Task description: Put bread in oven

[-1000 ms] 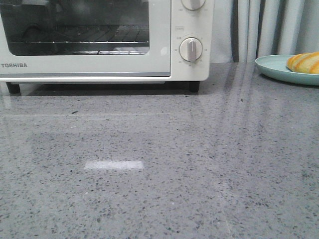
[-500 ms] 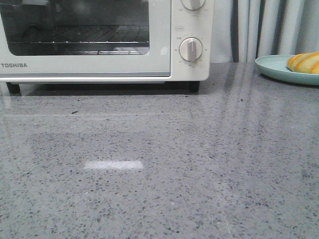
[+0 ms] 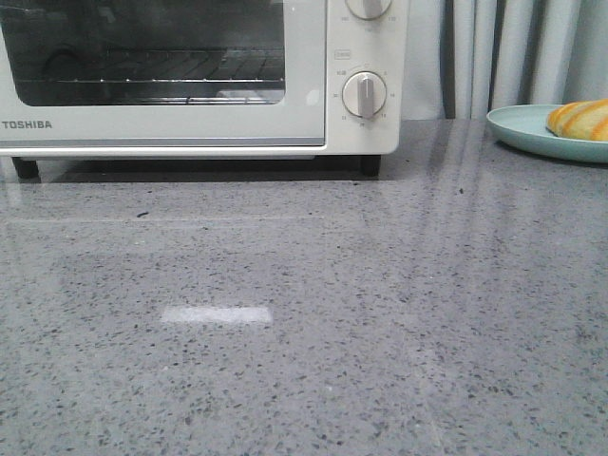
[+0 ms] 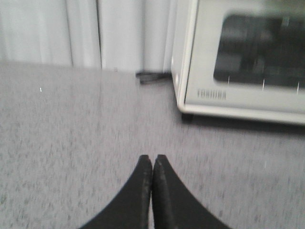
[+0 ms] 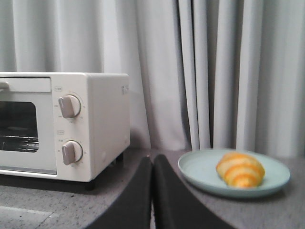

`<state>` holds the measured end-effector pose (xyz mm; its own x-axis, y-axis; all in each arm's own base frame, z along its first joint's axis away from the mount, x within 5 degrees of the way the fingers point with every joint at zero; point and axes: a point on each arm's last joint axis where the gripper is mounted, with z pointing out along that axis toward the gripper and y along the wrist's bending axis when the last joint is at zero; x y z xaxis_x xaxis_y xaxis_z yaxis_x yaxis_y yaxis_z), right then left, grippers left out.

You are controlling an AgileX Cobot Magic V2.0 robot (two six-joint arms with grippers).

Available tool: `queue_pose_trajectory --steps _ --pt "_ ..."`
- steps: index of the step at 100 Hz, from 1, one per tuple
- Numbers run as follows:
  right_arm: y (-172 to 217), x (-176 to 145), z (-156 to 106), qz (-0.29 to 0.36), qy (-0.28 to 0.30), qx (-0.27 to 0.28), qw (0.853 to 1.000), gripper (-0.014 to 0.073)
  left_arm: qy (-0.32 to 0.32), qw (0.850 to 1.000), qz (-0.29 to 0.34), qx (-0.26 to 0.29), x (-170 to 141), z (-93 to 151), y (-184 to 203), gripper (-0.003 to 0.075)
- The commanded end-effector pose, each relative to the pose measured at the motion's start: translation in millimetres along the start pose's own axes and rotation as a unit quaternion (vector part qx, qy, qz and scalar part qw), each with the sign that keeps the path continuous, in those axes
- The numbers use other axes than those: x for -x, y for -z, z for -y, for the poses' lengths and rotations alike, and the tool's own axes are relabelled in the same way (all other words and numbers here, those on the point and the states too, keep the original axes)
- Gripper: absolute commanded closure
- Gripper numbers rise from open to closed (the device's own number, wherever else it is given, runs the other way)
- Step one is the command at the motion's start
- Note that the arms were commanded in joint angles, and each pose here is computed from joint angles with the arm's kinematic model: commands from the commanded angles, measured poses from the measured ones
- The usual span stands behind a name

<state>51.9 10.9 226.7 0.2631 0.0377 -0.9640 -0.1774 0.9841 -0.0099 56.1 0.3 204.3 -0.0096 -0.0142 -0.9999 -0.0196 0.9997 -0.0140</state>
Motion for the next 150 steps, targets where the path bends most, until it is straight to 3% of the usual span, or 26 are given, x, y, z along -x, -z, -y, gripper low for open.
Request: queue_pose_trajectory --steps 1,26,40,51,63,78,90,116,138,150 --pt "2.1 -2.5 1.5 0.004 -0.047 -0.009 0.999 0.0644 0.037 0.997 0.072 0.01 6.0 -2.5 2.1 0.0741" --pt "2.1 -5.2 2.5 -0.01 -0.067 -0.015 0.998 0.0644 0.161 0.978 0.13 0.026 15.4 -8.8 4.3 0.0741" --pt "2.1 -5.0 2.5 -0.009 -0.07 -0.015 0.997 0.0644 0.192 0.967 0.161 0.04 20.0 -12.9 6.1 0.0741" --pt "1.7 4.3 4.0 0.007 -0.126 -0.022 0.992 0.0644 0.236 0.957 0.167 0.036 22.1 -13.7 6.7 0.0741" --pt "1.3 23.9 4.0 0.012 -0.134 -0.021 0.991 0.0643 0.201 0.964 0.176 0.022 36.6 -10.4 9.7 0.0742" --pt "3.7 51.2 3.1 -0.029 -0.13 -0.023 0.991 0.0643 0.1 0.99 0.09 -0.032 72.9 3.6 11.6 0.0742" --pt "4.6 68.3 2.8 -0.039 -0.111 -0.022 0.993 0.0643 0.045 0.997 0.048 -0.05 112.9 7.8 1.3 0.0741" --pt "-9.2 80.8 3.4 -0.056 -0.112 -0.024 0.992 0.0643 -0.001 0.992 0.005 -0.123 180.6 27.8 -50.6 0.0741" --pt "-13.4 83.5 3.6 -0.057 -0.112 -0.024 0.992 0.0644 -0.018 0.974 0.018 -0.224 203.3 73.1 -92.4 0.0741" --pt "-13.4 83.5 3.6 -0.057 -0.112 -0.024 0.992 0.0644 -0.023 0.967 0.03 -0.252 204.0 97.3 -112.1 0.0741"
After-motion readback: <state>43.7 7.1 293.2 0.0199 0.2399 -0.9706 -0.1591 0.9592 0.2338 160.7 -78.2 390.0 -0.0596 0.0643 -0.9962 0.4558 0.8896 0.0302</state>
